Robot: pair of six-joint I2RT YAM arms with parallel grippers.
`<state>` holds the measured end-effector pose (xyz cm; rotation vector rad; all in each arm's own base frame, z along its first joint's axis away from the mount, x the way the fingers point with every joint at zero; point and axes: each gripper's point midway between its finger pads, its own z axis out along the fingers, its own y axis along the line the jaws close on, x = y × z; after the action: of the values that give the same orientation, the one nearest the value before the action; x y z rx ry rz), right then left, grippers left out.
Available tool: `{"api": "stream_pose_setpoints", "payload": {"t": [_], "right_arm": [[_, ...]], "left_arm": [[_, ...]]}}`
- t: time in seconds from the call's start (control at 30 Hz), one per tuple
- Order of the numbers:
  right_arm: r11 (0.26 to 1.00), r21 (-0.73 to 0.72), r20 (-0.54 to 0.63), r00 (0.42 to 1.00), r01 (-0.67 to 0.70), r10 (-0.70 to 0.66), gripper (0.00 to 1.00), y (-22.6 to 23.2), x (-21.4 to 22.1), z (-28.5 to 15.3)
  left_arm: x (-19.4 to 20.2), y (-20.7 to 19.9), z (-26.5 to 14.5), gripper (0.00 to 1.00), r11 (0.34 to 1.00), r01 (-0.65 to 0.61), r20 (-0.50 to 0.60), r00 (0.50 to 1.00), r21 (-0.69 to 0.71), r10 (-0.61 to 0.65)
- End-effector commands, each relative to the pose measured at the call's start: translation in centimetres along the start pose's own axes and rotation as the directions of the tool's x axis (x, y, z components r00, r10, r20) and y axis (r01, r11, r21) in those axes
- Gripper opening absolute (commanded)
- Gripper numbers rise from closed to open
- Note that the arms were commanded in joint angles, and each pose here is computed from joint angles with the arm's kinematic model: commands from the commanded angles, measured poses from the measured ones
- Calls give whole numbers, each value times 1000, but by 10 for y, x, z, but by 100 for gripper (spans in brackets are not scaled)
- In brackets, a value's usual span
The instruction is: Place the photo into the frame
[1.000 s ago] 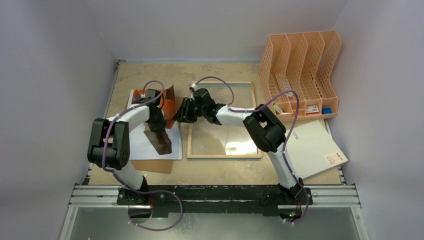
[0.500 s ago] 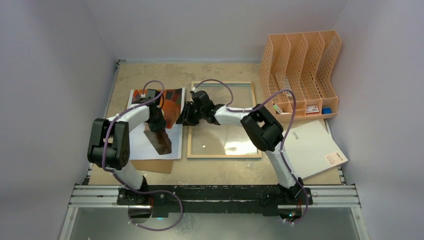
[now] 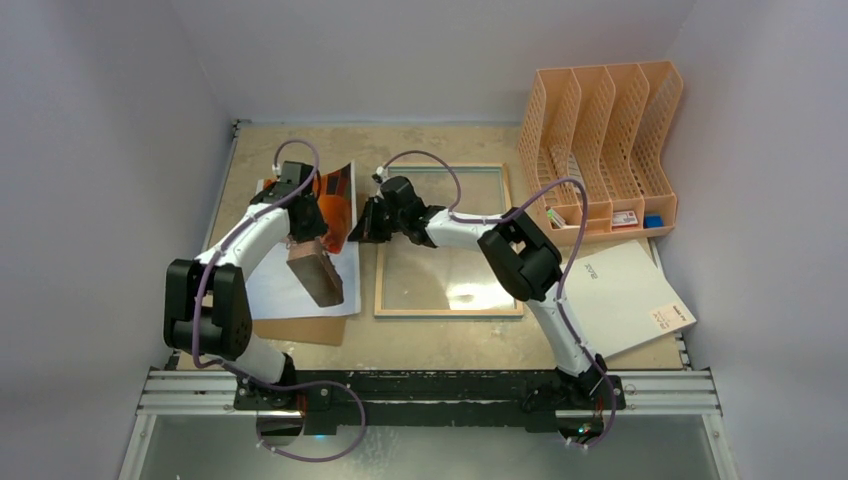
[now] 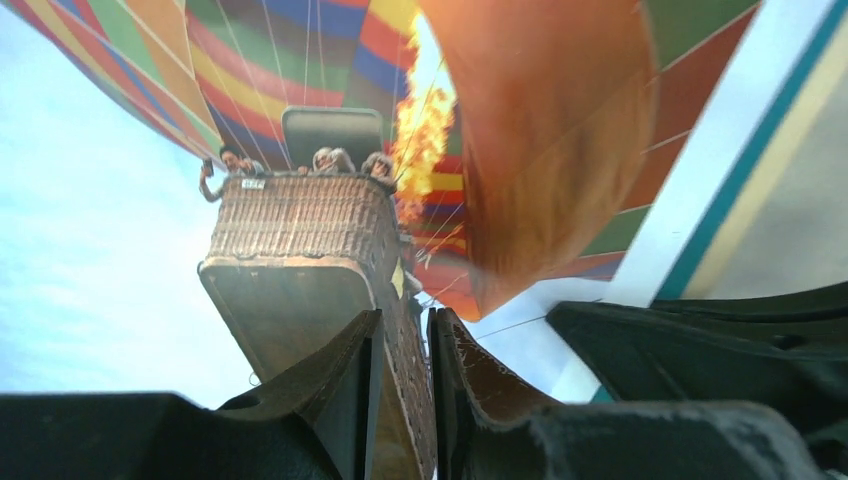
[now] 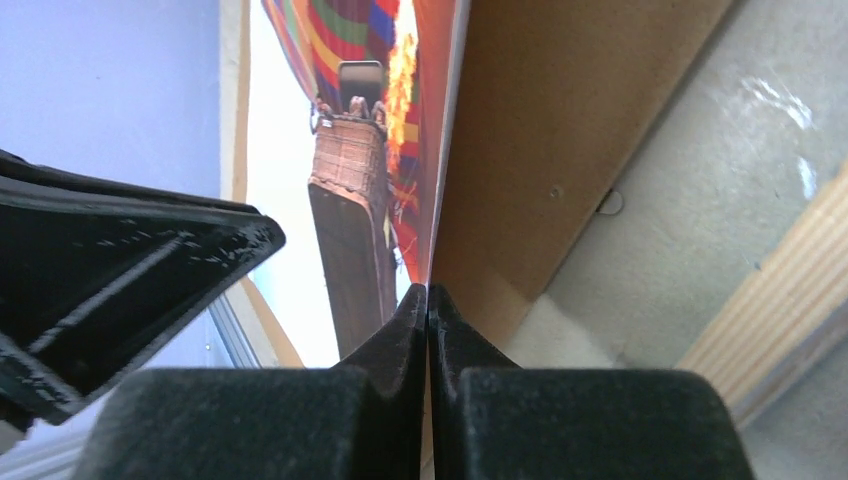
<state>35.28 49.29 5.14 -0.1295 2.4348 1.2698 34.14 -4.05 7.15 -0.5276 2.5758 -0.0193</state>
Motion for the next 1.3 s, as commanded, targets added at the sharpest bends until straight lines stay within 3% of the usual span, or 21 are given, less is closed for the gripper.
{"api": "stream_pose_setpoints", "payload": {"t": [0.0,0.33,0.53,0.7,0.87,1.03,1.27], "right_arm": [[987,-123,72,993,102,-94,0,44,-30,-14],[975,-183,122,987,129,-107,0,45,-71,-89],[985,-136,39,994,104,-99,0,15,-67,-126],[996,-45,-57,995,76,-78,0,-29,-44,-144],[999,-19,-84,996,42,-44,0,-58,-31,-152],[996,-58,-22,998,61,-62,7,-58,-45,-156],[987,-146,-34,996,74,-79,24,-49,-45,-149]], "left_arm": [[-34,-4,-28,28,1000,-16,96,995,15,15],[-81,-65,-82,57,951,-80,187,982,300,24],[-84,-99,-85,76,887,-92,165,986,452,19],[-82,-118,-80,77,843,-51,130,991,536,-23],[-64,-122,-50,76,846,4,58,998,533,-40],[-20,-56,13,60,971,20,31,999,238,-28],[19,-43,22,52,974,46,-60,998,222,-34]]}}
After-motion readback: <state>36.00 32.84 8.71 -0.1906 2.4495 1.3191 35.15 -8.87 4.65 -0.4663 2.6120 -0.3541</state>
